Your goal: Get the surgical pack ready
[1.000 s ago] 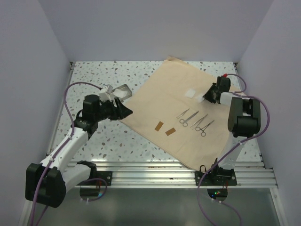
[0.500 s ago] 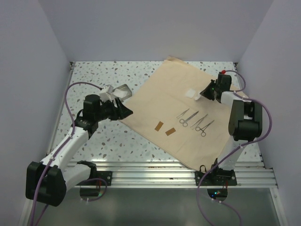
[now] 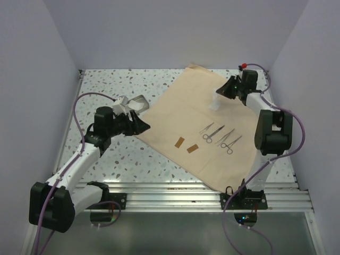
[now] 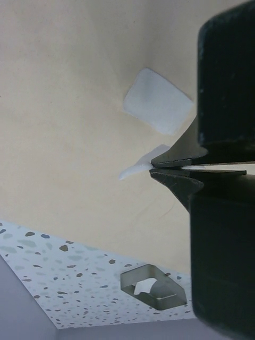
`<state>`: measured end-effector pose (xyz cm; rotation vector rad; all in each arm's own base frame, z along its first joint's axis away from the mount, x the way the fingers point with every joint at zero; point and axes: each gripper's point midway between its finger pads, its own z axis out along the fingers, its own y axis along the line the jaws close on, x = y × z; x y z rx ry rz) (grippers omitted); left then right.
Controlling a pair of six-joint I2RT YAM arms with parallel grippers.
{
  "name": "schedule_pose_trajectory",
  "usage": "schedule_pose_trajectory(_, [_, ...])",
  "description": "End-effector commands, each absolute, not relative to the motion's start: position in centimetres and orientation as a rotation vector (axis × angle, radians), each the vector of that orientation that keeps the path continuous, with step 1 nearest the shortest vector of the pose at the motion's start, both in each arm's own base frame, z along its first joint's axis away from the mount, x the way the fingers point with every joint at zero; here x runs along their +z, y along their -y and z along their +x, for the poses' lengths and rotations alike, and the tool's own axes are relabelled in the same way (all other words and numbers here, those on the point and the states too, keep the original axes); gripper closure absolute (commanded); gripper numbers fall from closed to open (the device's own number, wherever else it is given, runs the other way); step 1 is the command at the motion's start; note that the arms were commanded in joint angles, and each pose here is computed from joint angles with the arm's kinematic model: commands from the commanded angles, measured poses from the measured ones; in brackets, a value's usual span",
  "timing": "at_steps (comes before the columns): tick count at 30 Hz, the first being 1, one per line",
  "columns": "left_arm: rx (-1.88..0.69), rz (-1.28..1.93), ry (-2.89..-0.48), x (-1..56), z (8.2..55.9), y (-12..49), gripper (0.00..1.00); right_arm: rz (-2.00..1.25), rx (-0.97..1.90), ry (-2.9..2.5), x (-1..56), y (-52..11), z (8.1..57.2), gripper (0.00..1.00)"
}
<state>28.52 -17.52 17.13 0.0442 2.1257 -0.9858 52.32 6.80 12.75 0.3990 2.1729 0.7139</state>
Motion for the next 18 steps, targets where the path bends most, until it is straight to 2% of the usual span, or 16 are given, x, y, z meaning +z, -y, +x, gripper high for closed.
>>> schedule_pose_trajectory(1, [-1.005,0.083,-2.065,18.9,29.2,18.1,0.36,0.350,0.792,-2.218,12.0,-8.2,52.9,1.00])
schedule_pose_trajectory(18, [-1.014,0.094,-2.063,18.6,29.8,18.4,0.36,0.392,0.884,-2.258,9.2,-9.1,52.8,1.00])
